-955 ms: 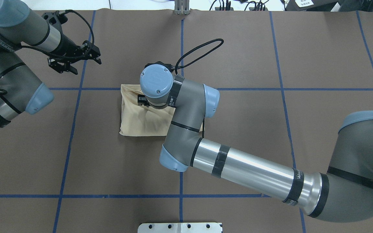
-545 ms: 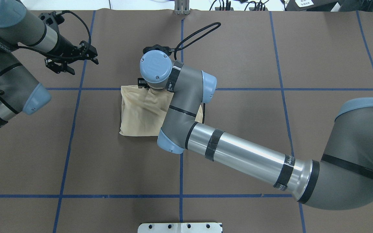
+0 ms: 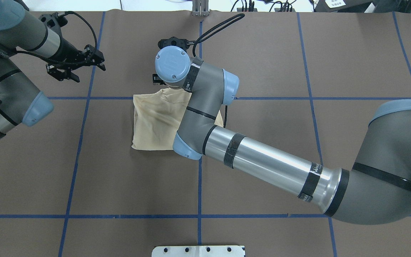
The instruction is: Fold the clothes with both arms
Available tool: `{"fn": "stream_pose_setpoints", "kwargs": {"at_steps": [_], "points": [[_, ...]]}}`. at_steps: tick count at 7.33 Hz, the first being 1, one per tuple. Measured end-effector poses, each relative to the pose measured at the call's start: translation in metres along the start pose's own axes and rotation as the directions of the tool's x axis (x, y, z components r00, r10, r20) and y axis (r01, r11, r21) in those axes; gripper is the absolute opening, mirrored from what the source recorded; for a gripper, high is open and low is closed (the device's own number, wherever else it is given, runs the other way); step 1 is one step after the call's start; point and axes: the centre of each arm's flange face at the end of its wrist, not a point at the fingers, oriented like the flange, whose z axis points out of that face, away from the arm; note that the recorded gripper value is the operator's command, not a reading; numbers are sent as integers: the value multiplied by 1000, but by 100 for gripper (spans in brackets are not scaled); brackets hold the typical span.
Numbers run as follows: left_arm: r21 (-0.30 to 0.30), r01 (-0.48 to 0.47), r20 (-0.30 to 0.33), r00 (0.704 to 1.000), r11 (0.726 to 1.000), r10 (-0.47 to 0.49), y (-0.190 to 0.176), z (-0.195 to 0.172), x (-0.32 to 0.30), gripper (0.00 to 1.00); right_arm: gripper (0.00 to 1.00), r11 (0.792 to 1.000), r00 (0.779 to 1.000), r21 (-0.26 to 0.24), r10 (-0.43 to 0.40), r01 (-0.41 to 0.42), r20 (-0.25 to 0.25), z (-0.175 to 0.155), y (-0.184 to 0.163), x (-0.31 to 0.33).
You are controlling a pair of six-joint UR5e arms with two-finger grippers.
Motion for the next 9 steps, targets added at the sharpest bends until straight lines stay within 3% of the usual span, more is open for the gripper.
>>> {"fn": "stream_pose_setpoints", "kwargs": {"at_steps": [2, 3, 5, 7, 9], "points": [[12, -14, -1, 1000, 1000, 14, -7, -6, -4, 100, 100, 1000, 1000, 8, -3, 3, 0, -5, -17, 8], [23, -69, 0, 998, 997, 69, -9, -14, -15, 100, 100, 1000, 1000, -7, -3, 4, 7, -10, -34, 22], [63, -186, 4, 983, 981, 186, -14, -45, -52, 100, 100, 995, 1000, -101, -6, 6, 7, -33, -64, 85], [108, -269, 17, 963, 957, 269, -18, -77, -80, 100, 100, 980, 997, -192, -56, 44, -55, -59, -80, 164], [155, -271, 42, 962, 950, 268, -36, -102, -103, 100, 100, 968, 997, -247, -56, 40, -61, -83, -90, 272]]}}
